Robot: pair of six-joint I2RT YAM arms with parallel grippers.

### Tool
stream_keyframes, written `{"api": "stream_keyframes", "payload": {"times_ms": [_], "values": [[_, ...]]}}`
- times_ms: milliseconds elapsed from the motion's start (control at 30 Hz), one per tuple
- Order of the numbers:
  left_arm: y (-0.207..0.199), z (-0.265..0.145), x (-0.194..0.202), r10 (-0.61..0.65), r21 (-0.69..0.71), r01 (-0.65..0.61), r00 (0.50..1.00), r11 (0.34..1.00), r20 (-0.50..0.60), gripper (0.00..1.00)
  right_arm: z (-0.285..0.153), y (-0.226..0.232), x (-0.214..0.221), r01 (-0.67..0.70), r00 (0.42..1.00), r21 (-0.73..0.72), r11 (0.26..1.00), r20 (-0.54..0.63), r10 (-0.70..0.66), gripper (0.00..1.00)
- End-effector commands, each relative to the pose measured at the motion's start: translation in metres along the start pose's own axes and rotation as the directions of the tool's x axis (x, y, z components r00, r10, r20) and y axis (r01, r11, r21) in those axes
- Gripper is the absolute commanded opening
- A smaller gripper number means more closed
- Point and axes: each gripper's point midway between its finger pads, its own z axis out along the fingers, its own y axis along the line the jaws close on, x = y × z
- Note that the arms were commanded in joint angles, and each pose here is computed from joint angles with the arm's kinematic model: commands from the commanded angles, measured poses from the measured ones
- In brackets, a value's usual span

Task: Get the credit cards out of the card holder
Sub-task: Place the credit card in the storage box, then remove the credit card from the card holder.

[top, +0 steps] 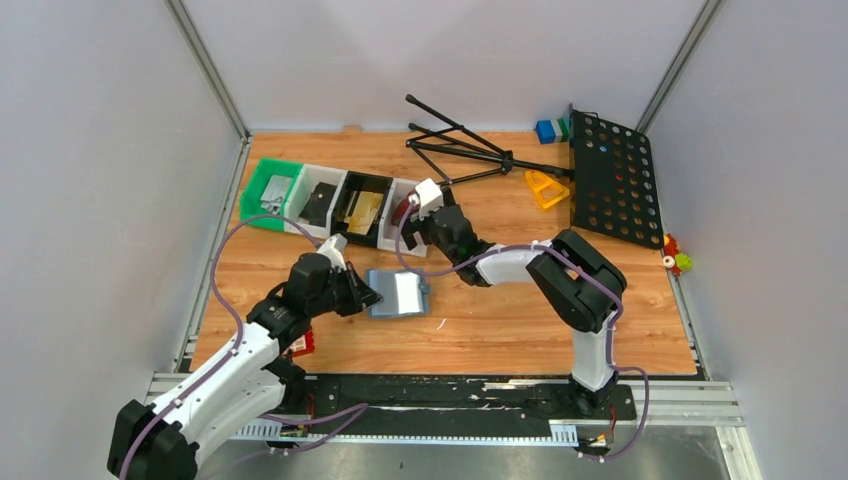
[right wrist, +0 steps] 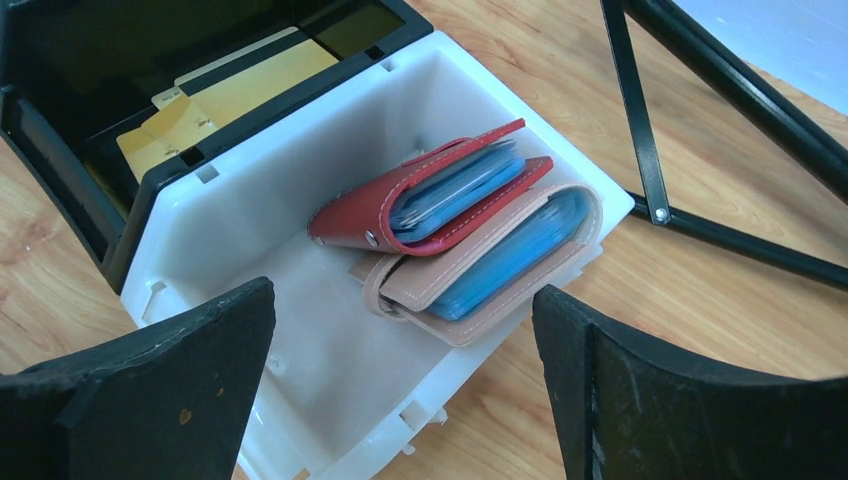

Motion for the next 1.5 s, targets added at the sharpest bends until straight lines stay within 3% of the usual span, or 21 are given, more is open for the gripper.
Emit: {"api": "stream_keyframes", "payload": {"times_ms": [0, 133, 200, 367, 567, 767, 967, 1167, 1467], "values": [[-0.015, -0.006, -0.019, 0.038, 0.026, -0.039, 0.998, 0.999, 0.049, 0.0, 0.006, 0.018, -0.002, 0.004, 0.999, -0.101, 0.995, -0.033, -0.008, 1.0], [-0.015, -0.005, -0.018, 0.037, 0.028, -0.038, 0.998, 0.999, 0.044, 0.0, 0.018, 0.024, 0.014, -0.016, 0.989, -0.196, 0.981, -0.15, -0.013, 1.0], [-0.016, -0.006, -0.019, 0.038, 0.031, -0.039, 0.998, 0.999, 0.047, 0.0, 0.023, 0.021, 0.012, -0.01, 0.988, -0.199, 0.98, -0.153, -0.021, 1.0], [-0.019, -0.009, -0.023, 0.046, 0.031, -0.048, 0.997, 0.998, 0.058, 0.0, 0.007, 0.004, -0.027, 0.03, 0.999, -0.138, 0.99, 0.019, -0.027, 1.0], [-0.021, -0.012, -0.026, 0.063, 0.038, -0.066, 0.996, 0.997, 0.068, 0.0, -0.047, -0.017, -0.084, 0.013, 0.992, -0.088, 0.996, 0.125, -0.002, 1.0], [-0.029, -0.017, -0.028, 0.105, 0.078, -0.111, 0.991, 0.991, 0.078, 0.0, -0.108, -0.027, -0.107, -0.041, 0.981, -0.077, 0.996, 0.186, 0.054, 1.0], [-0.047, -0.025, -0.026, 0.13, 0.169, -0.143, 0.988, 0.975, 0.083, 0.0, -0.157, -0.03, -0.108, -0.185, 0.972, -0.099, 0.978, 0.128, 0.197, 1.0], [-0.05, -0.022, -0.013, 0.132, 0.219, -0.136, 0.991, 0.966, 0.033, 0.0, -0.191, -0.02, -0.075, -0.344, 0.939, -0.111, 0.932, -0.063, 0.339, 1.0], [-0.036, -0.01, 0.012, 0.108, 0.23, -0.095, 0.993, 0.968, -0.042, 0.0, -0.227, -0.004, -0.036, -0.466, 0.885, -0.172, 0.868, -0.112, 0.453, 1.0]]}}
